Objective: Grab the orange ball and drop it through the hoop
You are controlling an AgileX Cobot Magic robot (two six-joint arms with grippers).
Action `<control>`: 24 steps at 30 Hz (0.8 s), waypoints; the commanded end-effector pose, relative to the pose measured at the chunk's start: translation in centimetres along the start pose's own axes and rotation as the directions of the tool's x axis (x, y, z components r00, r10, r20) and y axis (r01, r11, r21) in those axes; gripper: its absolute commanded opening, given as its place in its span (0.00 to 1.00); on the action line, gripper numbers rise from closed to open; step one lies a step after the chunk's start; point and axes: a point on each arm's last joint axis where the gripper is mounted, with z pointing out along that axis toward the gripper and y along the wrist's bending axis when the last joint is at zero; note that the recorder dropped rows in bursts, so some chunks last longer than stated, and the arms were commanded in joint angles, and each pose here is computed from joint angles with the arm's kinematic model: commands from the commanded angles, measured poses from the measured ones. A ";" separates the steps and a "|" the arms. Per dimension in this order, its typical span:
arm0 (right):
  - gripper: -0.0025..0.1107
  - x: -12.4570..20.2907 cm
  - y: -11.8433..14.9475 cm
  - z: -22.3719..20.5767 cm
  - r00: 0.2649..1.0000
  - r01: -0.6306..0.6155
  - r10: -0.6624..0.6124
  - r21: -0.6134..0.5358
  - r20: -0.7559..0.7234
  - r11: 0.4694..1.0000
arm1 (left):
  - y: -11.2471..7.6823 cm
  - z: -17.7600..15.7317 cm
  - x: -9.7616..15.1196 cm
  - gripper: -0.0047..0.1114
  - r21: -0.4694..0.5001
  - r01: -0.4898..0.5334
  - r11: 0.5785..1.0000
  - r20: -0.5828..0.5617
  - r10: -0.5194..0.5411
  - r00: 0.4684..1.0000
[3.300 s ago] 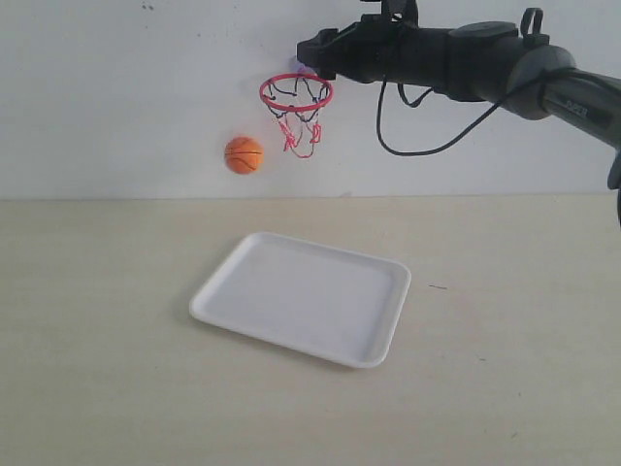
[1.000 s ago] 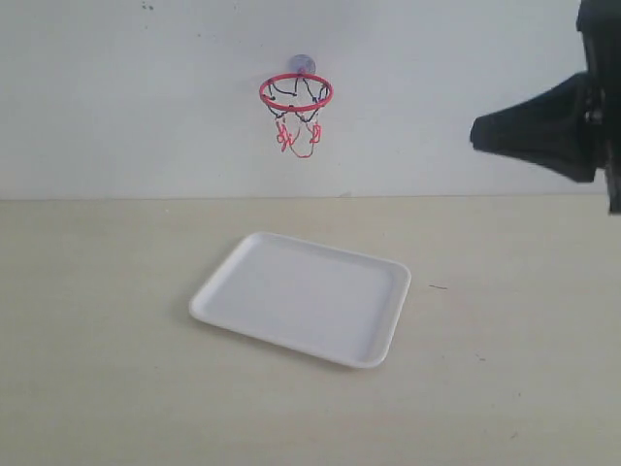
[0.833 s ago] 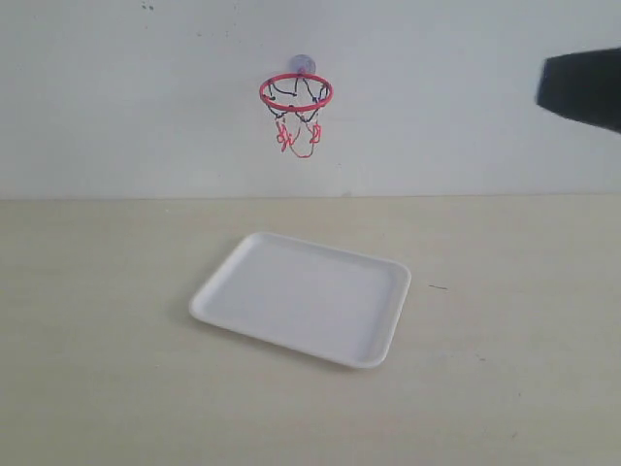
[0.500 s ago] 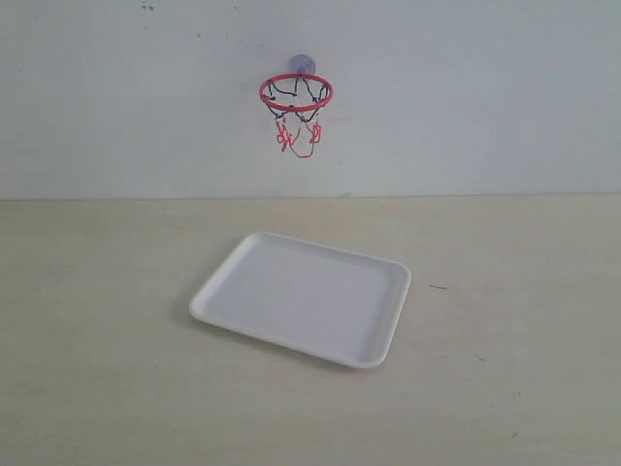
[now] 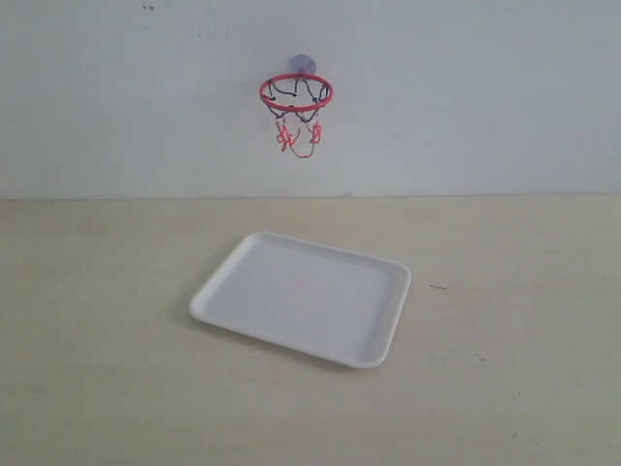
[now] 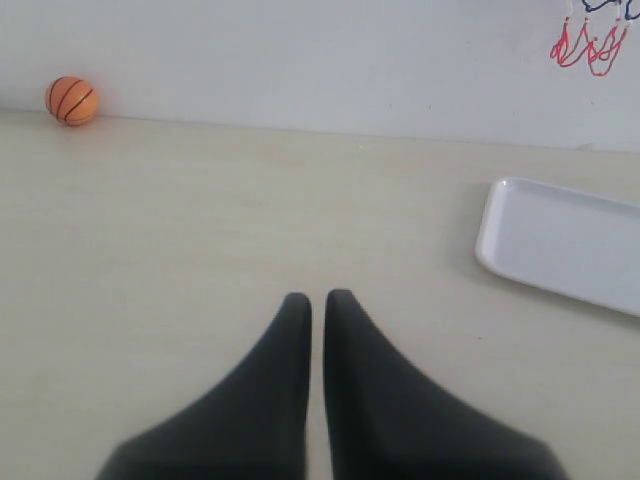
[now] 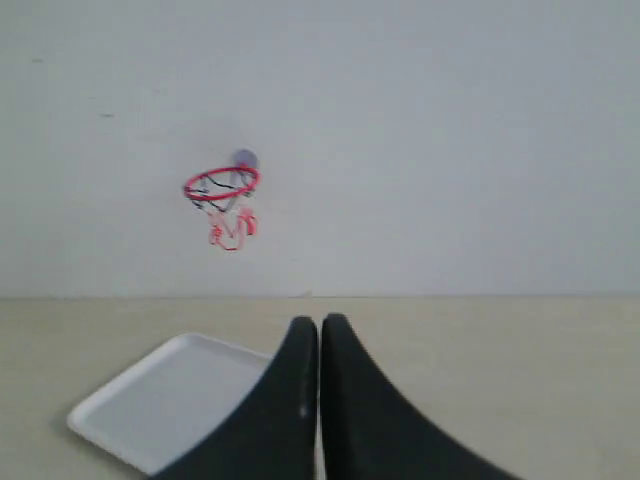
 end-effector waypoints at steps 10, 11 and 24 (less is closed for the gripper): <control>0.02 3.6 -1.9 0.9 0.987 0.128 -0.112 0.135 -0.118 0.983 | 0.0 0.0 0.0 0.08 0.000 0.014 1.000 0.012 -0.014 1.000; 0.02 4.2 -2.1 1.1 0.983 0.139 -0.121 0.134 -0.135 0.981 | 0.0 0.0 0.0 0.08 0.000 0.014 1.000 0.012 -0.014 1.000; 0.02 10.0 -3.1 1.9 0.955 0.136 -0.093 0.138 -0.281 0.981 | 0.0 0.0 0.0 0.08 0.000 0.014 1.000 0.012 -0.014 1.000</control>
